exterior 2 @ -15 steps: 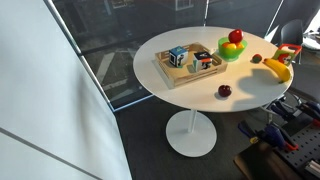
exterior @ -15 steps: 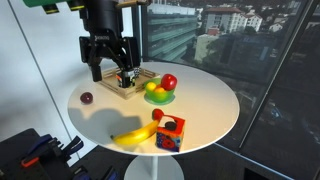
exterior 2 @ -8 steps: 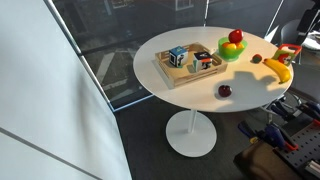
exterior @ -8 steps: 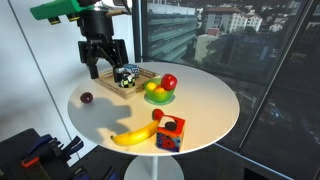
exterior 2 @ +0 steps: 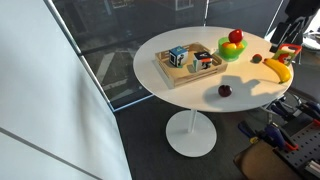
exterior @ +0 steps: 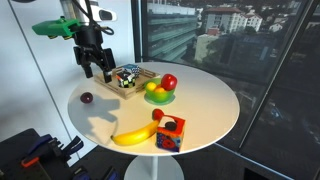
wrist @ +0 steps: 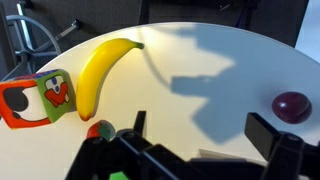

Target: Put the plum in the green bowl

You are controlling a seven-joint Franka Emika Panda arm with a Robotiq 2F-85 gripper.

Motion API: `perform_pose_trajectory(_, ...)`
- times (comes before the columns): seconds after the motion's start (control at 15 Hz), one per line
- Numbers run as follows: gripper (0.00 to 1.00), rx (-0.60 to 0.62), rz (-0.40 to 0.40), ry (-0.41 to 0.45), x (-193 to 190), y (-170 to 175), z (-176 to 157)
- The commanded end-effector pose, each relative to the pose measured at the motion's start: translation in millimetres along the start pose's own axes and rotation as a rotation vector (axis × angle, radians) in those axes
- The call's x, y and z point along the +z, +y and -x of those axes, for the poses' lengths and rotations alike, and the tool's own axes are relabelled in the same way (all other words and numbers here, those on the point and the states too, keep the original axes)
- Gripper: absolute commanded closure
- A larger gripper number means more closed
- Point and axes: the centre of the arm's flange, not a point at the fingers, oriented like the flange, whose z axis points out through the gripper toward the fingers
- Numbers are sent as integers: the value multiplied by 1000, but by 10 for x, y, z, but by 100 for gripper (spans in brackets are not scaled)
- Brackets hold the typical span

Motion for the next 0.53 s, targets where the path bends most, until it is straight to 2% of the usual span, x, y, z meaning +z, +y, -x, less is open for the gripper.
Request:
perform_pose_trajectory(0.0,0,10,-27,63,116,-205,-26)
perform_pose_trajectory(0.47,0,-22,-23,52,114,-230,-26)
